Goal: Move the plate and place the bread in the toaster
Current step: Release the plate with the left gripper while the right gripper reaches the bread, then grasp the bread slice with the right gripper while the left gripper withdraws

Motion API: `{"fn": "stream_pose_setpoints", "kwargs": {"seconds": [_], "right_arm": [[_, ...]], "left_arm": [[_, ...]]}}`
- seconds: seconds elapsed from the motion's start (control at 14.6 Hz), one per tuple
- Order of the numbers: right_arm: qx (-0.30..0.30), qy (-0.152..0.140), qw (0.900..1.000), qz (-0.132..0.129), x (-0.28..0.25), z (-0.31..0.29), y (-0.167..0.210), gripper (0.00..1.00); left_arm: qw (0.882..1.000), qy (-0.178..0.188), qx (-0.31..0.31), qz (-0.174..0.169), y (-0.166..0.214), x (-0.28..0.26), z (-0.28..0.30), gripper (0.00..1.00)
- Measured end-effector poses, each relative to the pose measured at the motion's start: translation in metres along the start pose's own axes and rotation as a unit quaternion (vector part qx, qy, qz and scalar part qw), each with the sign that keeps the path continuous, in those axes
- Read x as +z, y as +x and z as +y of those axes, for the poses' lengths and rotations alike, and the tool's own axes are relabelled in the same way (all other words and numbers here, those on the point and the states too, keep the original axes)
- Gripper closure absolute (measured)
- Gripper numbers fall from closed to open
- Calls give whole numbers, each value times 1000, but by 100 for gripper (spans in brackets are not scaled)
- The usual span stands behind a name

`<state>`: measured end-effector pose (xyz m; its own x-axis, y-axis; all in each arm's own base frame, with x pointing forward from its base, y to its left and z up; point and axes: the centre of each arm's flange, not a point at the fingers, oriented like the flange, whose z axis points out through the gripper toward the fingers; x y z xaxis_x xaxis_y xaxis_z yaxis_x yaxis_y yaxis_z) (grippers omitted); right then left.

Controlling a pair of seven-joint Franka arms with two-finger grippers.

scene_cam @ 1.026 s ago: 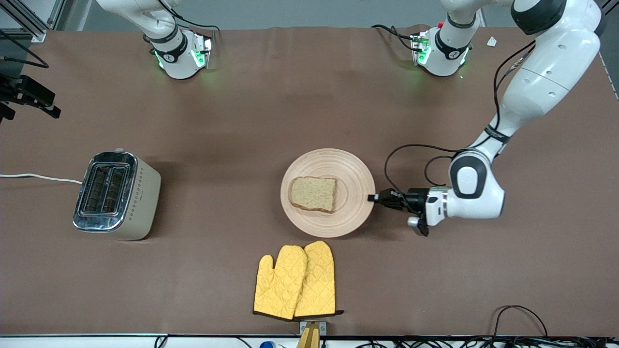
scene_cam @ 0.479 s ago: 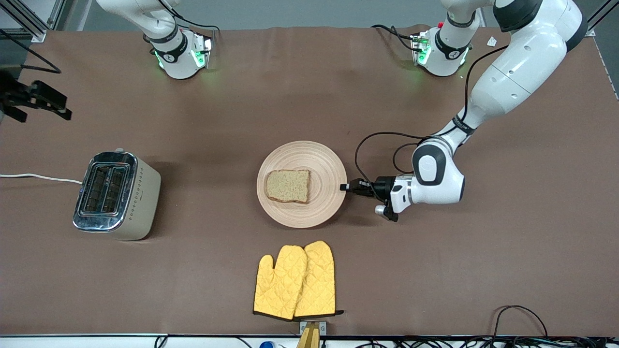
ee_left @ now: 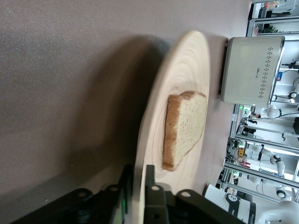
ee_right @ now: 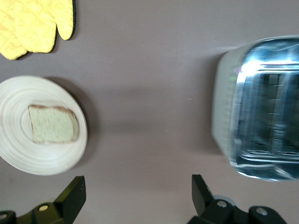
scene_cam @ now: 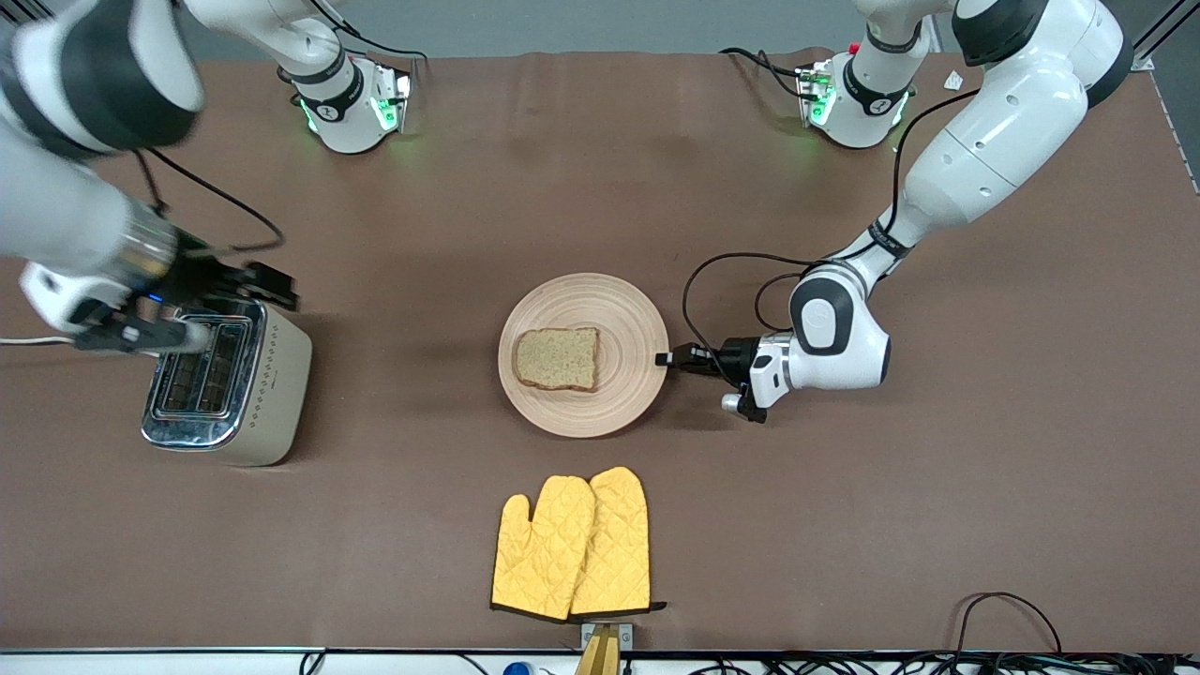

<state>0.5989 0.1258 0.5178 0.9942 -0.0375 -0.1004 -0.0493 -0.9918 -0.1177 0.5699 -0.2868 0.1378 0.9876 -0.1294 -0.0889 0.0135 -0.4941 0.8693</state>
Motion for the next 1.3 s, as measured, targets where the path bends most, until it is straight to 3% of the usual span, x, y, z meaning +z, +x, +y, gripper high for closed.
{"fn": "stream_pose_setpoints", "kwargs": {"seconds": [0.34,0.55,0.75,0.96,1.3], "right_arm": [[29,0,1000,8,119,-112,15,2],[17,-13,1000,7,191,-163,8,26],[21,-20,999,17,241,-202,-6,33],[26,-22,999,30,283,-218,-24,42],[39,-32,998,25,314,-217,-34,44]], "left_arm": [[998,-5,-16,53,28,-58,-2,26],[994,6,-36,102,46,-127,12,0],[992,45,-38,110,52,-215,5,0],[988,116,-41,90,57,-288,-2,0],[962,260,-31,73,61,-352,45,0]]}}
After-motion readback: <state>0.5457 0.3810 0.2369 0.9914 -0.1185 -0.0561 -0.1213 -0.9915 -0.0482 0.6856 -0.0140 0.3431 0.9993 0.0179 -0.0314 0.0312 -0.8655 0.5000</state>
